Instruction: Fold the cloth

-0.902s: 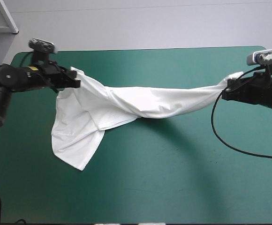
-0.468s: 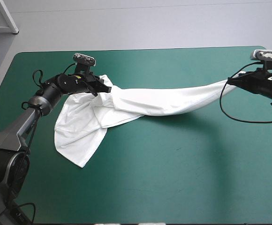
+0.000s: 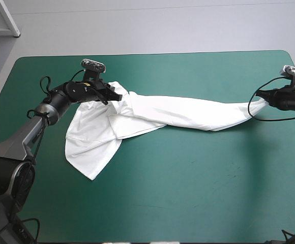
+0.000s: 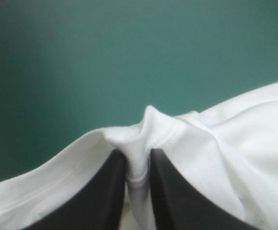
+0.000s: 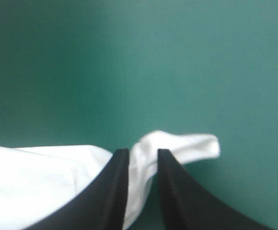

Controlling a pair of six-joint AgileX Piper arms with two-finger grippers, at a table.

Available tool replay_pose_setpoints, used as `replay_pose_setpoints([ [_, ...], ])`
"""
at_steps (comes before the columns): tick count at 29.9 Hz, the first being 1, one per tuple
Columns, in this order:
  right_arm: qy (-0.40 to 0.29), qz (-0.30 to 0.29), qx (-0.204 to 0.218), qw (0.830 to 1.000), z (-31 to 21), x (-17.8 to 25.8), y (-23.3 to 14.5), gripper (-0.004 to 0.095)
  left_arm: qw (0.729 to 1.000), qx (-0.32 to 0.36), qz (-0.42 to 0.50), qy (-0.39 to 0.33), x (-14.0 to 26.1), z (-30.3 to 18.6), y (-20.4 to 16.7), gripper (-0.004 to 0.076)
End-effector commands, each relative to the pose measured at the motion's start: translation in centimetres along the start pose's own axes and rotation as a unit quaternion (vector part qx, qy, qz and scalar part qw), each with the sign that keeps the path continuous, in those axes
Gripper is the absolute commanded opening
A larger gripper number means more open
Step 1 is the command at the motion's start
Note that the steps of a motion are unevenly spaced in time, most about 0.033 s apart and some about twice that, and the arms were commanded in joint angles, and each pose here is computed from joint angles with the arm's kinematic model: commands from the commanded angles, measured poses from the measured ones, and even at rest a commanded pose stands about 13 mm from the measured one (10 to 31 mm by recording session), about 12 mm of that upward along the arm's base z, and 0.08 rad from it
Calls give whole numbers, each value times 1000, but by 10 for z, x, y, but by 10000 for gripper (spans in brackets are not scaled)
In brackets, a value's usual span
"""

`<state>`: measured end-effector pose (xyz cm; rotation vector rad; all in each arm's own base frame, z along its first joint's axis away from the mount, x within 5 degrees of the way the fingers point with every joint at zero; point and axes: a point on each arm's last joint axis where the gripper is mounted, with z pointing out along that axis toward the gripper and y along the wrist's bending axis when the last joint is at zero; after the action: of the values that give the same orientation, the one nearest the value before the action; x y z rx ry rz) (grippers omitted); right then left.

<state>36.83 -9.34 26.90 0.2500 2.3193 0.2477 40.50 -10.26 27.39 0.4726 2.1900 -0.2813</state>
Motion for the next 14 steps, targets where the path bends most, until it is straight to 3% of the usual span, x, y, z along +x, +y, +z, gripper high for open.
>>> replay_pose_setpoints([
  [1,-59,-7,3,998,-22,-23,6,510,999,2,0,-42,-22,-22,-5,364],
  [3,-77,0,4,997,-31,-31,7,658,999,9,3,-41,-25,-30,-8,452],
  [4,-85,-2,5,996,-36,-35,8,687,999,9,7,-44,-27,-35,-9,456],
  [9,-138,-16,0,990,-80,-62,19,631,993,-24,54,-100,-49,-88,-13,401],
  [14,-143,-37,-43,988,-120,-69,42,581,994,-29,37,-100,-54,-137,-21,402],
])
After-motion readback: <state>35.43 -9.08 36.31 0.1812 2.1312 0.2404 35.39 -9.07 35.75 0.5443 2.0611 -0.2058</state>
